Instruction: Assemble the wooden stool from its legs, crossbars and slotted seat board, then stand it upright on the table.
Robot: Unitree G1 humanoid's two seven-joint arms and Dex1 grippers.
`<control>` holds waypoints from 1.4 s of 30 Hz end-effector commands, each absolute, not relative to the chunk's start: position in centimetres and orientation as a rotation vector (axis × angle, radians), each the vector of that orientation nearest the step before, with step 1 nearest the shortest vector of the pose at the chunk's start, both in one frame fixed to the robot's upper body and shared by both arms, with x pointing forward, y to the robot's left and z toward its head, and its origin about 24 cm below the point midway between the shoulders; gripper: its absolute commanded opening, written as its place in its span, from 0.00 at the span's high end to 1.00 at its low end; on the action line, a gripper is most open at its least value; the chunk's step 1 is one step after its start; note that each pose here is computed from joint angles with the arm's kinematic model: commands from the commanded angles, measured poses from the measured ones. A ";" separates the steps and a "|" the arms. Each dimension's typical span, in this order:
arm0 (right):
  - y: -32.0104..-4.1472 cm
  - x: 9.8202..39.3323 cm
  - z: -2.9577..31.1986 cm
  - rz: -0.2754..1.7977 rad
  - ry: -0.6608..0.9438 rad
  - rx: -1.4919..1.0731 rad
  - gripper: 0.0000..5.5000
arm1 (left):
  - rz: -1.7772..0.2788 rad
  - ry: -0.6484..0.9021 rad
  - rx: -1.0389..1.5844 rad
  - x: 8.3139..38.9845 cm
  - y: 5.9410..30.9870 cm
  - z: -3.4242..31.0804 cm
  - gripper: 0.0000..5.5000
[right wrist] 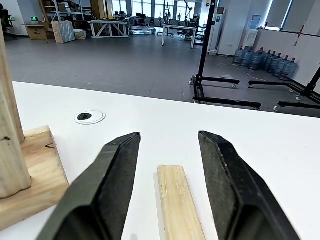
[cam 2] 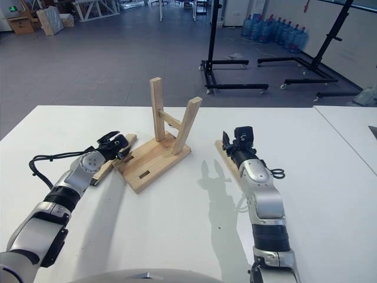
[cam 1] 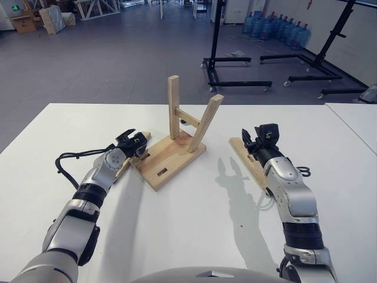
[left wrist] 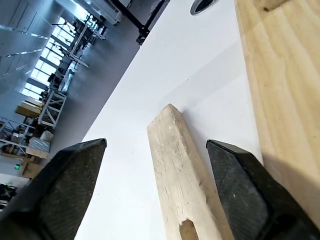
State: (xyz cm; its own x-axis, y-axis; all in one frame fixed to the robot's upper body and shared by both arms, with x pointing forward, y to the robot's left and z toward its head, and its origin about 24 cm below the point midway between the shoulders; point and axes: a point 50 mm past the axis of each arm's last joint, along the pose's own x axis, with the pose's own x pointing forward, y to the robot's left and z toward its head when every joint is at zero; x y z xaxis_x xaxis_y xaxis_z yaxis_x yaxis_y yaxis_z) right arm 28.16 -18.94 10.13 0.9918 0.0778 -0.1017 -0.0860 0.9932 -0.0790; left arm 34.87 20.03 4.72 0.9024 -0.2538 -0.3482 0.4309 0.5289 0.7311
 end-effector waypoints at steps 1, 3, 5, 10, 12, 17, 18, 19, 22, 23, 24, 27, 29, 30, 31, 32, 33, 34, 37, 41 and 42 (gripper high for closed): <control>-19.5 27.1 9.7 0.084 0.137 -0.107 0.61 | -0.480 0.193 0.928 34.1 19.2 3.9 0.33; -19.3 27.0 10.0 0.091 0.131 -0.103 0.61 | -0.509 0.158 0.869 33.4 18.3 4.2 0.33; -19.2 27.0 10.3 0.091 0.125 -0.100 0.61 | -0.550 0.130 0.818 32.3 17.0 4.3 0.33; -20.3 26.7 10.9 0.065 0.119 -0.036 0.61 | -0.639 0.124 0.742 28.9 14.0 3.9 0.33; -21.4 26.8 11.0 0.054 0.117 -0.019 0.61 | -0.643 0.134 0.722 28.4 13.5 3.9 0.33; -25.2 25.8 10.6 0.088 0.145 0.058 0.61 | -0.567 0.103 0.638 29.1 13.8 5.8 0.33; -26.6 25.2 10.4 0.087 0.149 0.055 0.61 | -0.525 0.076 0.601 29.4 14.3 6.8 0.33; -27.6 24.6 10.3 0.101 0.166 0.053 0.61 | -0.484 0.051 0.567 29.7 14.8 7.8 0.33; -29.0 23.2 8.7 0.157 0.269 0.027 0.61 | -0.378 -0.042 0.412 30.5 15.7 10.8 0.33; -29.3 22.8 8.1 0.169 0.303 0.010 0.61 | -0.360 -0.062 0.371 30.7 15.9 11.6 0.33; -29.6 22.4 7.0 0.180 0.368 -0.034 0.61 | -0.332 -0.075 0.312 31.1 16.2 12.4 0.33; -29.6 21.3 4.8 0.231 0.481 -0.133 0.61 | -0.300 -0.081 0.273 31.4 16.9 13.0 0.33; -29.8 21.1 4.1 0.222 0.503 -0.151 0.61 | -0.309 -0.079 0.252 31.1 16.8 12.8 0.33; -29.9 21.0 3.8 0.228 0.514 -0.157 0.61 | -0.321 -0.072 0.254 31.0 16.6 12.5 0.33; -29.8 21.0 3.6 0.244 0.519 -0.163 0.61 | -0.331 -0.064 0.263 31.0 16.3 12.2 0.33; -29.6 21.1 3.4 0.259 0.521 -0.171 0.61 | -0.338 -0.060 0.269 30.9 16.2 12.1 0.33; -29.5 21.2 3.3 0.262 0.522 -0.179 0.61 | -0.343 -0.055 0.269 31.0 16.0 11.9 0.33; -29.4 21.4 3.2 0.262 0.525 -0.183 0.61 | -0.345 -0.052 0.268 31.0 15.9 11.9 0.33; -29.4 22.1 2.2 0.251 0.560 -0.180 0.61 | -0.348 -0.042 0.267 31.0 15.8 11.6 0.33; -29.6 22.9 0.5 0.224 0.619 -0.152 0.67 | -0.355 -0.036 0.277 31.0 15.5 11.4 0.33; -29.5 22.9 0.1 0.221 0.631 -0.139 0.71 | -0.353 -0.036 0.274 31.0 15.5 11.4 0.33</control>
State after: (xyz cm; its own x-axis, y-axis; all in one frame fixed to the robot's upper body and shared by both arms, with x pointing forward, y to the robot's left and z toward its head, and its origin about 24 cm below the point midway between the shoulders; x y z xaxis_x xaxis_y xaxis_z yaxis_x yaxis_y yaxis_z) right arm 23.82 -29.55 2.51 0.8414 0.1862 -0.5073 -0.2715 0.9573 -0.0990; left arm 31.00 15.38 11.77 0.9344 -0.3562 0.0072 0.3417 0.9018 0.2646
